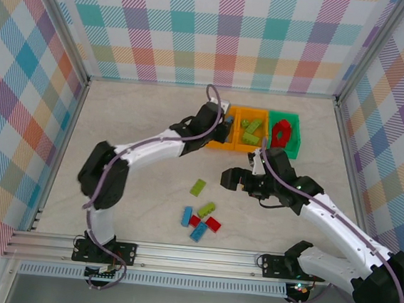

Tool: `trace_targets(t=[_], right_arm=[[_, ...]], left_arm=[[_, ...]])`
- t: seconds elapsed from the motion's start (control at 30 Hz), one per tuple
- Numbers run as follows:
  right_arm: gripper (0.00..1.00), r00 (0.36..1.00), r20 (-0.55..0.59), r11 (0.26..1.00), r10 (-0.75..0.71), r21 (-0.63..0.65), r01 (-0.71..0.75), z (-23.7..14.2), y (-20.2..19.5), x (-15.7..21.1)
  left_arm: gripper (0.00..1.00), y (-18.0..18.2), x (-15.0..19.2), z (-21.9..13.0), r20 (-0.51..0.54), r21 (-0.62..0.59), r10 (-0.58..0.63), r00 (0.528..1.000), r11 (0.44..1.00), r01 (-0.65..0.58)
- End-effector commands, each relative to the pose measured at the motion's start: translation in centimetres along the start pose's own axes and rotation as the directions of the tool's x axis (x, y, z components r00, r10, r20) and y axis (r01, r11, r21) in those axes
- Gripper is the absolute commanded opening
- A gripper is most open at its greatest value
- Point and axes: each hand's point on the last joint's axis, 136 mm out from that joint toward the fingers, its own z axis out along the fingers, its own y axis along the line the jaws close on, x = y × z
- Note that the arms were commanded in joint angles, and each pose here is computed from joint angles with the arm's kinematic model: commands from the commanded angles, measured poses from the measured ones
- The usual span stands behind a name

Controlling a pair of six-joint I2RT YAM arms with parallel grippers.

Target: Sort the legos into containers by color

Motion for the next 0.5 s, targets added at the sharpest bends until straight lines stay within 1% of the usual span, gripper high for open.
trace_targets(t=[0.0,0.03,0.1,0.17,0.23,0.33,0.43,0.47], right_arm=[[1.00,0.999,0.041,1.000,-0.019,-0.001,0.019,-1.1,1.0,-0.9],[1.00,0.999,0.039,1.000,-0.024,0.003,0.024,-1.2,1.0,-1.0],[1.00,0.999,0.032,0.999,-0.030,0.013,0.030,-1.3,0.9,-0.9],[1.00,0.999,0.034,0.999,-0.034,0.015,0.034,-1.5,1.0,-0.9],[1.00,0.999,0.037,0.999,-0.035,0.016,0.034,-1.6,0.9,-0.9],[1.00,0.999,0.033,0.999,-0.036,0.020,0.035,-1.5,0.7,-0.8],[1.00,0.999,0.027,0.999,-0.037,0.022,0.036,-1.2,0.7,-0.8],[1.00,0.999,0.023,0.999,-0.036,0.022,0.035,-1.0,0.6,-0.8]], left_arm=[[0.14,0.9,-3.4,3.6,0.093,-0.040,0.018,0.995,0.999,-0.014],[0.16,1.0,-3.5,4.6,0.092,-0.048,0.018,0.996,0.999,-0.014],[0.24,1.4,-3.5,6.3,0.084,-0.070,0.021,0.996,0.997,-0.016],[0.33,1.5,-3.6,6.9,0.088,-0.076,0.025,0.996,0.997,-0.018],[0.44,1.3,-4.1,6.7,0.101,-0.066,0.024,0.995,0.998,-0.017],[0.51,1.0,-5.2,5.4,0.123,-0.040,0.019,0.992,0.999,-0.015],[0.54,0.6,-6.6,2.5,0.167,-0.006,0.009,0.986,1.000,-0.008],[0.54,0.4,-7.1,1.0,0.183,0.009,0.002,0.983,1.000,-0.004]])
